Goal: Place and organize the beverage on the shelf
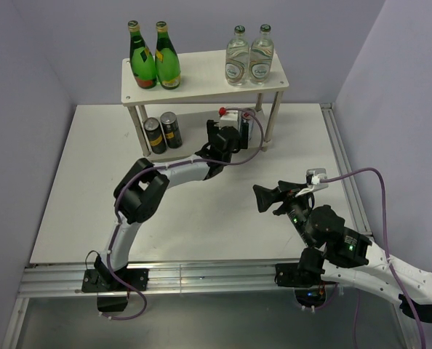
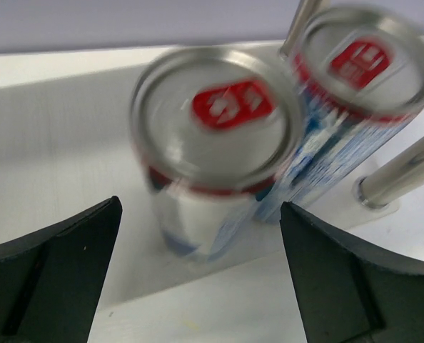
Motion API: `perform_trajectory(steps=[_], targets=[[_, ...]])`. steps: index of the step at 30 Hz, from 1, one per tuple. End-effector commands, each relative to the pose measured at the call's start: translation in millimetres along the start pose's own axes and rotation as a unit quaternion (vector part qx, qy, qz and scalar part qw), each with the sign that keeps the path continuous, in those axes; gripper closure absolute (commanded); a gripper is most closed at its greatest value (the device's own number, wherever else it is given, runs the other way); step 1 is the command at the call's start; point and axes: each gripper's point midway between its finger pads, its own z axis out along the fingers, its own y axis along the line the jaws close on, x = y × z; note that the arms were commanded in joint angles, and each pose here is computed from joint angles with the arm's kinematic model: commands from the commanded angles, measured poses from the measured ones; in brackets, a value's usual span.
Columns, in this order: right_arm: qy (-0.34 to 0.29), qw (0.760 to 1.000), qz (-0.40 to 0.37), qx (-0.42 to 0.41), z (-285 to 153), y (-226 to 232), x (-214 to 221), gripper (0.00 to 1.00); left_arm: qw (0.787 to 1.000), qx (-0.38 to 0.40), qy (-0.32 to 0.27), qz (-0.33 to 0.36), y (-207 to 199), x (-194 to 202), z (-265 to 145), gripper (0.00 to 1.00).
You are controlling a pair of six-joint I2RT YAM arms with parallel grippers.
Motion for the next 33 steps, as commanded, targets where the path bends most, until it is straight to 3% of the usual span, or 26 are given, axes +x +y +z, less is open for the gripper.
perform_trajectory(steps=[1,6,12,13,17,18,20,21,23,24,27,31,33], targets=[[-0.015,1.000,0.016,0.007,-1,-1,-12,0.00,0.998,-0.003,-0.046,-0.032,4,-42,-19,0.01],[-0.016,1.000,0.019,0.007,-1,-1,-10,0.00,0.999,-0.012,-0.045,-0.025,8,-43,-44,0.01],[-0.014,1.000,0.022,0.012,-1,-3,-8,0.00,0.999,0.011,-0.022,-0.021,3,-37,-104,0.01],[-0.014,1.000,0.022,0.016,0,-5,-7,0.00,0.999,0.019,-0.024,-0.027,1,-49,-118,0.01],[-0.007,0.999,0.037,0.009,-3,2,-15,0.01,0.997,0.053,0.055,0.019,-14,-18,-194,0.01],[0.001,0.999,0.036,0.001,-5,5,-16,0.01,0.996,0.062,0.054,0.017,-12,-29,-214,0.01],[0.001,0.998,0.050,-0.023,-11,21,-41,0.01,0.992,0.073,0.090,0.047,-12,-22,-249,0.01],[0.015,0.999,0.039,-0.026,-15,22,-44,0.01,0.990,0.052,0.105,0.074,9,-33,-268,0.01],[0.002,0.998,0.045,-0.053,-27,38,-88,0.02,0.992,0.056,0.099,0.060,10,-64,-296,0.01],[0.008,0.998,0.035,-0.059,-32,40,-96,0.02,0.991,0.035,0.105,0.078,33,-77,-311,0.01],[-0.015,0.994,0.041,-0.101,-58,55,-159,0.02,0.996,0.031,0.075,0.019,54,-142,-343,0.01],[-0.009,0.996,0.024,-0.087,-68,48,-175,0.01,0.999,0.029,-0.004,-0.026,95,-195,-366,0.01],[-0.003,0.998,0.015,-0.060,-70,35,-173,0.00,0.997,0.041,-0.023,-0.055,112,-201,-376,0.01]])
